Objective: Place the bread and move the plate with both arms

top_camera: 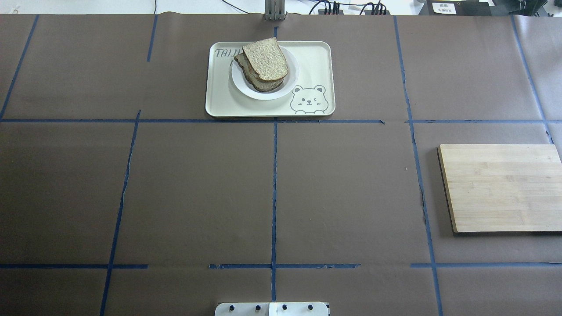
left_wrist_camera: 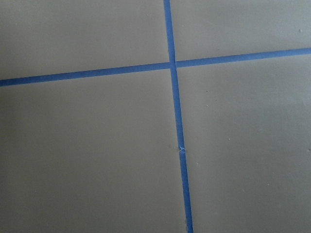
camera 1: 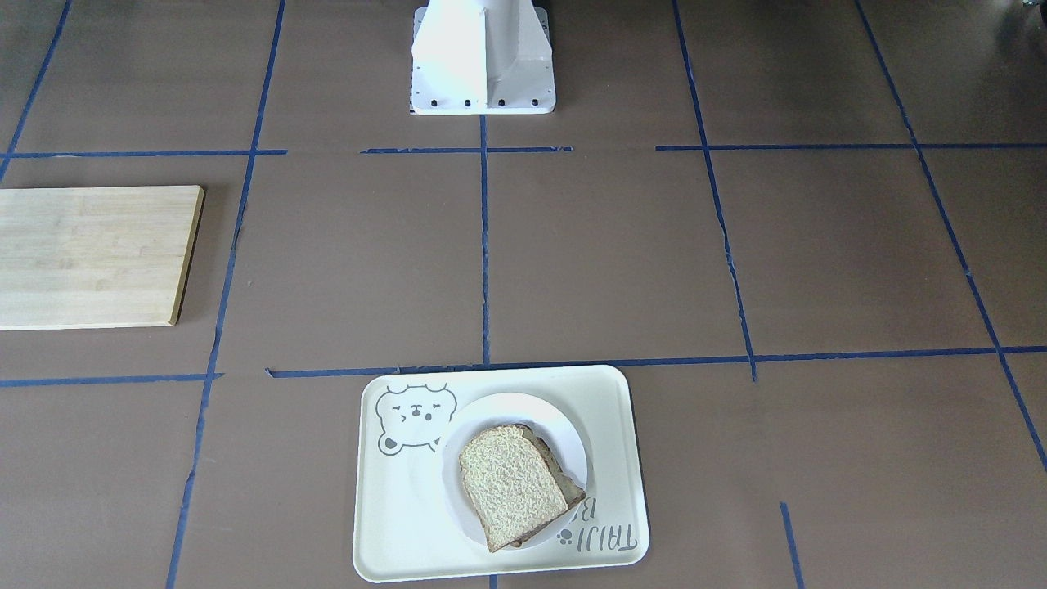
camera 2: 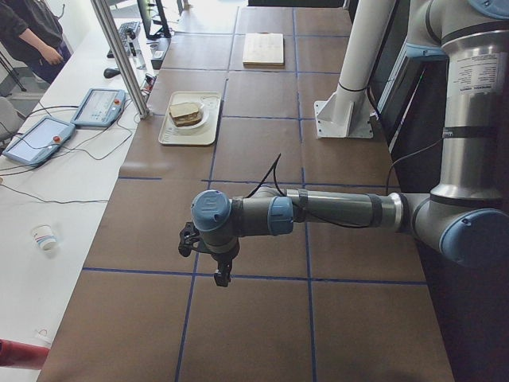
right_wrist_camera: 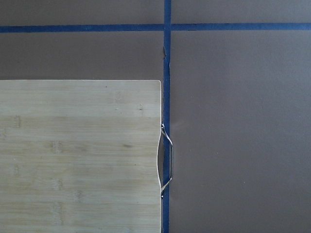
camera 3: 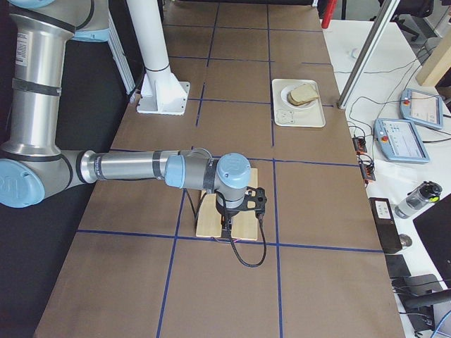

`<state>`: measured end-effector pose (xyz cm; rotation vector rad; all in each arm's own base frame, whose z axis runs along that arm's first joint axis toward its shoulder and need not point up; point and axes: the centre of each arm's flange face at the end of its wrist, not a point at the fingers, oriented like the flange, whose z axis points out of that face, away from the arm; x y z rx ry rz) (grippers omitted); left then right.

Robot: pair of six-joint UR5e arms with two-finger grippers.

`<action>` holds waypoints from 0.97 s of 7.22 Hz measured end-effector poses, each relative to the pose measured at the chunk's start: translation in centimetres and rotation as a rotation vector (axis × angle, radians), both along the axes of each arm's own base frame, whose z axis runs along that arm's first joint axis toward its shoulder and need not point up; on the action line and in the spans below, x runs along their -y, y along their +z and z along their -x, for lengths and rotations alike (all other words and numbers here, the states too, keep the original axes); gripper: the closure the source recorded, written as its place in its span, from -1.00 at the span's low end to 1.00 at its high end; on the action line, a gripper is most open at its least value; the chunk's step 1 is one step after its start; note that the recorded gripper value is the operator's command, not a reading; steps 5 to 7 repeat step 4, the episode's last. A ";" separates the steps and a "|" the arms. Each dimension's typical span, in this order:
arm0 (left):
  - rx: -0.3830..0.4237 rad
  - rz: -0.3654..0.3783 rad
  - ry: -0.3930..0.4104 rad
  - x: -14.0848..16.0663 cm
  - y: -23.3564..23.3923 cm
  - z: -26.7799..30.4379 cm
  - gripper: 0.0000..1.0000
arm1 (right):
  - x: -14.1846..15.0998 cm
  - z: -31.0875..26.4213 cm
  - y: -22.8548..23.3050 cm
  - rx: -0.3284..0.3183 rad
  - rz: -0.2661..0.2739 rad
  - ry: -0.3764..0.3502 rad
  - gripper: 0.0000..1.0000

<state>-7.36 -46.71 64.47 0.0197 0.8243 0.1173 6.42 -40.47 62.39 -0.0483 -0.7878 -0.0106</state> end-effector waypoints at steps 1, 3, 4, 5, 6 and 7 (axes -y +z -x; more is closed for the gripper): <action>0.000 0.000 0.000 0.0 0.0 0.0 -1.00 | 0.0 0.0 0.0 0.000 0.000 0.001 -1.00; -0.001 0.004 0.000 -0.1 0.3 0.0 -1.00 | 0.0 -0.1 -0.1 0.000 -0.003 0.003 -1.00; -0.002 0.005 -0.001 -0.1 0.4 0.0 -1.00 | 0.1 -0.1 -0.2 0.000 -0.004 0.004 -1.00; -0.002 0.005 -0.001 -0.1 0.4 0.0 -1.00 | 0.1 -0.1 -0.2 0.000 -0.004 0.004 -1.00; -0.002 0.005 -0.001 -0.1 0.4 0.0 -1.00 | 0.1 -0.1 -0.2 0.000 -0.004 0.004 -1.00; -0.002 0.005 -0.001 -0.1 0.4 0.0 -1.00 | 0.1 -0.1 -0.2 0.000 -0.004 0.004 -1.00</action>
